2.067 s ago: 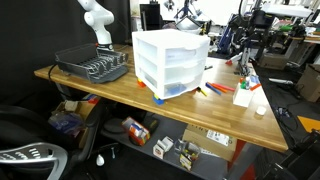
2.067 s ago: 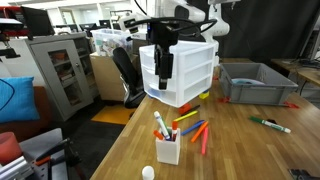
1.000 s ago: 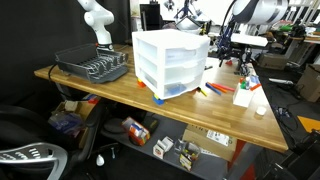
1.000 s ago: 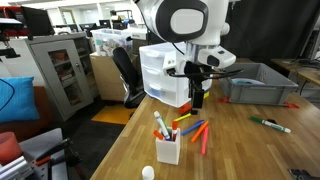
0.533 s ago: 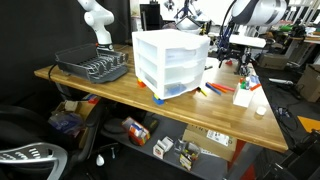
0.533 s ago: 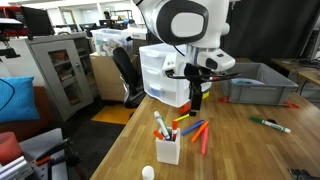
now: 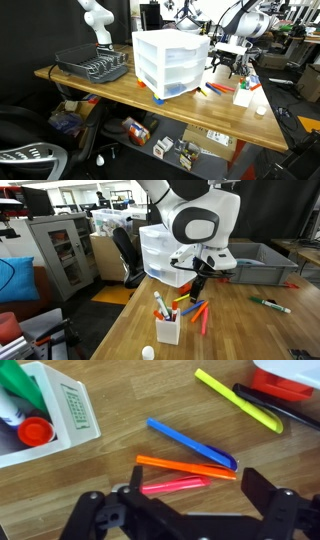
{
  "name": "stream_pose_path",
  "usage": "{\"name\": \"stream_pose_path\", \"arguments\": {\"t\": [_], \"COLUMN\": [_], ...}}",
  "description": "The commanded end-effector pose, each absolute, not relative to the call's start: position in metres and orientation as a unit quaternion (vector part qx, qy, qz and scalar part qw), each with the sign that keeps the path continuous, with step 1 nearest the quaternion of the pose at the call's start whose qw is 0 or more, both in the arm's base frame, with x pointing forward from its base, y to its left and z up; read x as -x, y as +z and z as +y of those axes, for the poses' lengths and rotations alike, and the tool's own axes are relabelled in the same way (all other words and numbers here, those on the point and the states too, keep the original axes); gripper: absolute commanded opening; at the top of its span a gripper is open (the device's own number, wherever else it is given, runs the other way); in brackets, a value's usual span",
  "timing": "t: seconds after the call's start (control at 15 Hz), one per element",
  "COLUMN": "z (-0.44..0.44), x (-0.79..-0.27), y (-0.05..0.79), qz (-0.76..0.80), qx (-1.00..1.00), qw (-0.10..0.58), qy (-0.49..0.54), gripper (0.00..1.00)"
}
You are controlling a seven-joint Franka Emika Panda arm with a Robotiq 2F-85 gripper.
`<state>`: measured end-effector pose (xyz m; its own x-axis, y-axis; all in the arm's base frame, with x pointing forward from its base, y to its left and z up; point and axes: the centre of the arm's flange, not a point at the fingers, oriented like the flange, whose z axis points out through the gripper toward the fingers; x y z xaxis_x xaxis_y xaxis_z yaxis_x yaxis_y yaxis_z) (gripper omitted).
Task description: Put the pink marker in the pen holder
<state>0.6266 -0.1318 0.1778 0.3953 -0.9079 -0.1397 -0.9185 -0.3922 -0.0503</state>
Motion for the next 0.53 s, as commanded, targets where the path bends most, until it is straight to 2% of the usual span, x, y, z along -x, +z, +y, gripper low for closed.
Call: {"name": "stream_pose_path", "arguments": {"t": [0.0,0.07,0.47], "z": [-0.150,-0.143,-0.149], "x": [-0.642,-0.632,-0.635], "y": [0.172,0.173,0.172], "qz": [0.625,0.592,0.618], "qx": [0.774,0.802,0.782], "qw": [0.073,0.061,0.063], "qy": [0.068,0.048,0.058], "gripper": [1.00,1.00,1.00]}}
